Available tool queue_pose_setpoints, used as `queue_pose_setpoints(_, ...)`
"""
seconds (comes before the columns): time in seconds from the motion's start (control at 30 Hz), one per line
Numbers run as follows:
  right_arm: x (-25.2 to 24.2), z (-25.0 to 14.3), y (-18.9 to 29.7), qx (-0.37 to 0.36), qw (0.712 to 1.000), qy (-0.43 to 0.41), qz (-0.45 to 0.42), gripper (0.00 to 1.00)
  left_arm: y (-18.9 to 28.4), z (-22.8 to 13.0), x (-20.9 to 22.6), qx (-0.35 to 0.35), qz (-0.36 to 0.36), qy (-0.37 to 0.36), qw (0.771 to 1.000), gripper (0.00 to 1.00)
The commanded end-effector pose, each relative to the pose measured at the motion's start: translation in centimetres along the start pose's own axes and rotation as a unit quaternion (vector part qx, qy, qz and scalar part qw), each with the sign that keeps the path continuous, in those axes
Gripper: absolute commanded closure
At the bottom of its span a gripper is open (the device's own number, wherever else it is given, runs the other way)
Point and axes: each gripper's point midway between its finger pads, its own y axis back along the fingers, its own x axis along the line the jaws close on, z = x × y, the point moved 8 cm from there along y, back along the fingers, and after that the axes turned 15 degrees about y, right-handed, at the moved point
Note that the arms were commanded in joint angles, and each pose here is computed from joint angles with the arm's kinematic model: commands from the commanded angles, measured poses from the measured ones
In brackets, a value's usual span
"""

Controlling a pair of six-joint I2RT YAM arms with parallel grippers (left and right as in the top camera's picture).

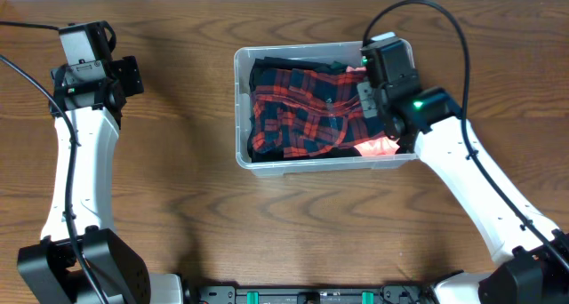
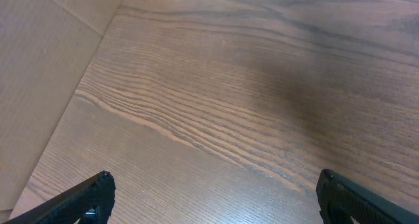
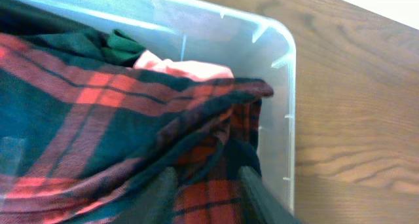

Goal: Pack container
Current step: 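Press the plaid shirt down into the bin's right side with the right gripper, then tuck the plaid shirt's top edge into the bin with the right gripper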

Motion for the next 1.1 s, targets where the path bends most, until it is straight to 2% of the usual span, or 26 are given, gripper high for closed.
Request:
queue_pose_setpoints(0.0,1.3,-2.6,-3.1,0.044,0.997,0.010,0.055,0.84,-0.1,0.0,0.2,0.002,0.007,0.005,1.000,0.02)
queue_pose_setpoints(0.1,3.0,-5.4,-5.6,0.089,0.992,0.017,0.094,0.98,-0.1,0.0,0.2,0.002,0.007,0.005,1.000,0.02)
queue_pose_setpoints(0.23,4.9,-8.6,-7.5,0.146,0.983,0.020,0.112,0.99,-0.1,0.0,0.2,0.002,0.007,0.005,1.000,0.02)
queue_pose_setpoints(0.33,4.8,-8.6,-7.5,0.146,0.983,0.021,0.110,0.99,-0.1,0.0,0.2,0.002,0.007,0.005,1.000,0.02)
queue_pose_setpoints(0.47,3.2,-5.6,-5.4,0.093,0.992,0.009,0.086,0.99,-0.1,0.0,0.2,0.002,0.007,0.005,1.000,0.02)
queue_pose_setpoints(0.6,0.4,-0.2,-1.0,-0.013,0.998,-0.010,0.061,0.99,-0.1,0.0,0.2,0.002,0.007,0.005,1.000,0.02)
queue_pose_setpoints(0.73,-1.0,4.8,4.5,-0.129,0.989,-0.021,0.075,0.99,-0.1,0.0,0.2,0.002,0.007,0.005,1.000,0.02)
queue_pose_setpoints(0.87,0.0,7.7,7.4,-0.214,0.969,-0.016,0.125,0.99,-0.1,0.0,0.2,0.002,0.007,0.005,1.000,0.02)
queue_pose_setpoints(0.97,1.6,8.5,7.3,-0.236,0.956,-0.003,0.171,0.99,-0.1,0.0,0.2,0.002,0.007,0.005,1.000,0.02)
queue_pose_setpoints(1.07,4.1,8.2,5.5,-0.215,0.953,0.015,0.213,0.99,-0.1,0.0,0.2,0.002,0.007,0.005,1.000,0.02)
